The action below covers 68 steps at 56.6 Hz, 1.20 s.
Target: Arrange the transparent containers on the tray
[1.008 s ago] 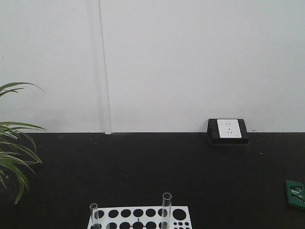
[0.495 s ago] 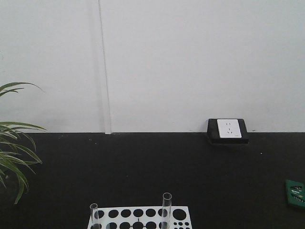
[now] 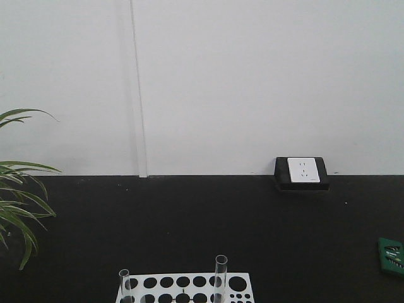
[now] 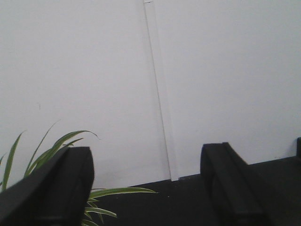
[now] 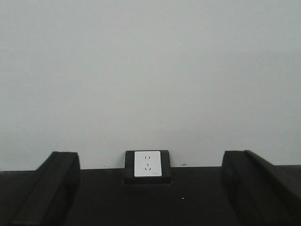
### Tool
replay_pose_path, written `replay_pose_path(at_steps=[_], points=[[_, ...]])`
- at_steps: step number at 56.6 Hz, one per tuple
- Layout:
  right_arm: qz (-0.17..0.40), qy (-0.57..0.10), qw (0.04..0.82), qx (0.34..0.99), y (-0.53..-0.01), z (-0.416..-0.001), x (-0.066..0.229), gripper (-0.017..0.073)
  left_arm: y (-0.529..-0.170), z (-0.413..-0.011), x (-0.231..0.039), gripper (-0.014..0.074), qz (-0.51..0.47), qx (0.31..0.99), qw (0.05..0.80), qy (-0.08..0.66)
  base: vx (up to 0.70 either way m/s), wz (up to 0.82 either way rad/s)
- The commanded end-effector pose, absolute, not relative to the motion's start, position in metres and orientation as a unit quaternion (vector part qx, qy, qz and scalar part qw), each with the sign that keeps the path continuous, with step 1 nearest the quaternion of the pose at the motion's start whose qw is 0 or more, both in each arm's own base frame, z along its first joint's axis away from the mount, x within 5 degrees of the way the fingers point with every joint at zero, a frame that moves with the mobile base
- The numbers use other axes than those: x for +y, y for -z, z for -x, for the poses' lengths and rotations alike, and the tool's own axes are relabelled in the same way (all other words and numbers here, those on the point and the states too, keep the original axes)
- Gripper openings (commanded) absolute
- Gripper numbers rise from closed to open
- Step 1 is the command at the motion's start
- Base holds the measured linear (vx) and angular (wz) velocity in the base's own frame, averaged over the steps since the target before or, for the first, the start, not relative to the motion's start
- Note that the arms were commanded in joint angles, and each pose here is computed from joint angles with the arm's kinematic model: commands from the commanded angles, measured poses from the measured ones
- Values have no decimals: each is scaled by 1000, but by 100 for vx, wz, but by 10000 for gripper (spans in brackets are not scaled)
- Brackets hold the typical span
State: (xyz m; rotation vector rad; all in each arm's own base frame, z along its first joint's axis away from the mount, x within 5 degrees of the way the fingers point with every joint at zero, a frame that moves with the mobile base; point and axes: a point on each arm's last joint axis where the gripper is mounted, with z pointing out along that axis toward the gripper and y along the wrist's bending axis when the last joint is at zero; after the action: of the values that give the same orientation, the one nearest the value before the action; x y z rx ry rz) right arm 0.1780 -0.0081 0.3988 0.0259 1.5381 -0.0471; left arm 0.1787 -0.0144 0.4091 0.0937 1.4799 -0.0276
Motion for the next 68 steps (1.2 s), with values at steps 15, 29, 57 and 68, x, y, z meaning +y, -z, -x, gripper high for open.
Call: replay_pose_path(at_steps=[15,29,57,68], points=[[-43,-15,762,646,-418,-177,-8,678,-392,-179,-16,547,-23,668,742,43,0,0],[-40,-11,758,651,-417,-178,-8,571,-297,-168,-36,476,-97,712,693,58,0,0],[-41,-11,747,664,-409,-192,-9,504,-234,-198,-92,470,-207,693,664,190,0,0],[-40,-11,753,657,-411,-192,-9,504,-215,-213,-103,470,-215,683,662,220,0,0]])
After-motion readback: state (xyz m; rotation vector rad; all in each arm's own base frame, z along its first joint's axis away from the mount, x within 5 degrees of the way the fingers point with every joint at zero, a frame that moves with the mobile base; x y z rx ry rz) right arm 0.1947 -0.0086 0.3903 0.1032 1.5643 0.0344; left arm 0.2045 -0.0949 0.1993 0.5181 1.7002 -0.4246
